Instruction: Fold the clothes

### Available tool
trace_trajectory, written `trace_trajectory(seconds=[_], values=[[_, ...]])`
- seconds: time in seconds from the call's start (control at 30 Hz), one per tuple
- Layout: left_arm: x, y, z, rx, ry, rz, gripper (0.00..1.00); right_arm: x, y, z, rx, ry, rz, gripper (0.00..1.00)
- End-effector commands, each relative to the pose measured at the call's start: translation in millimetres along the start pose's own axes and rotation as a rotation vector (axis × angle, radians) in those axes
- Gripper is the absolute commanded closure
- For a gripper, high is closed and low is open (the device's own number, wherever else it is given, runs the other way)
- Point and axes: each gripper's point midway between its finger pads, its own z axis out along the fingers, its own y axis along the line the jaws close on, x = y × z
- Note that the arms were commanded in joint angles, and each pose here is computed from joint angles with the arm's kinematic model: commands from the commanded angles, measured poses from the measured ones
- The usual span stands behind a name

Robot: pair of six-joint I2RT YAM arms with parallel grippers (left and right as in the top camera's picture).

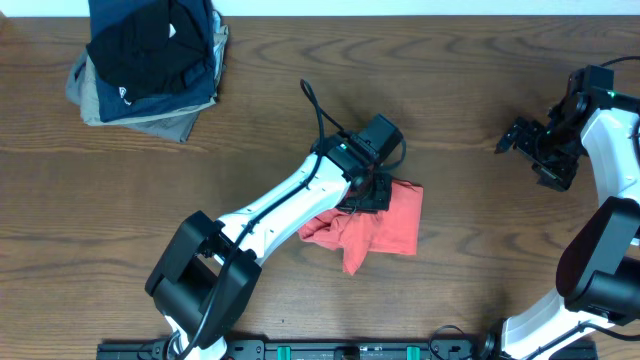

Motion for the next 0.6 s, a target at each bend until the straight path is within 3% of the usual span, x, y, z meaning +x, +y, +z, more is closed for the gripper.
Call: trace_trajectory(seconds=[0.0, 0.27, 0.57], values=[[-6, -14, -8, 0.037, -0.017, 0.01, 0.94, -4, 2, -6, -0.005, -0.021, -0.019, 0.01], [-14, 1, -35, -0.062, -0.101, 0.01, 0.94, -4, 2, -6, -0.005, -0.021, -0.019, 0.01], [-6, -10, -29, -0.099, -0.124, 0.023, 0.94, -4, 2, -6, -0.005, -0.021, -0.019, 0.01]])
